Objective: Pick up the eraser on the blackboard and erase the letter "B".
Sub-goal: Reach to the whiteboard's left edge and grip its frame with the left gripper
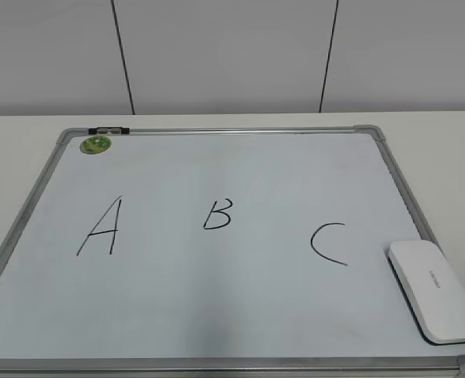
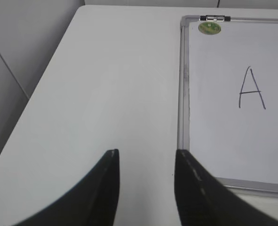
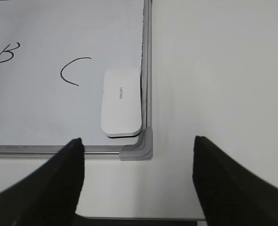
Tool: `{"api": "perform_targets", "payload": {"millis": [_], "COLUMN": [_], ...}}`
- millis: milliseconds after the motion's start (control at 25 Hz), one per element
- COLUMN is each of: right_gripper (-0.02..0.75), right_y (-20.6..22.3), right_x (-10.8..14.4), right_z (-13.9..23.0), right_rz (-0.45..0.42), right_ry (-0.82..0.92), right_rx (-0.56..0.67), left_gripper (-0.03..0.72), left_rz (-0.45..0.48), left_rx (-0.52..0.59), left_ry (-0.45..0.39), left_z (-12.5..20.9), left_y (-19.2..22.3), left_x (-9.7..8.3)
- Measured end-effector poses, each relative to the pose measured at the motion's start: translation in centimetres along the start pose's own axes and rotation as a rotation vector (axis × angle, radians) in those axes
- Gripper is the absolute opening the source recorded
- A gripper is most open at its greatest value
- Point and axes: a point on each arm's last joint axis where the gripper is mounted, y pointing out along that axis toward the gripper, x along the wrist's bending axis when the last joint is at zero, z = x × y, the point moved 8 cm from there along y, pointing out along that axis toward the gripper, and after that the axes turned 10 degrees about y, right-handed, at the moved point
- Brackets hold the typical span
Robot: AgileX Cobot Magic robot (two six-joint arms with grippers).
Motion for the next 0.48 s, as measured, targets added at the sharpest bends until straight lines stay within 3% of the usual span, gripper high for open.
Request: {"api": "perform_targets", "payload": {"millis": [480], "right_gripper": [0.534], "right_y": [0.0], "right_x": [0.0], "right_z": [0.0], "right_rz": [0.000], "right_ry": [0.000], "right_rx": [0.000], "left_gripper": [0.284], "left_rz": [0.036], "left_rx": [0.274], "left_ry": [0.037], "left_z": [-6.8], "left_y": [6.1], "left_x": [-0.1]}}
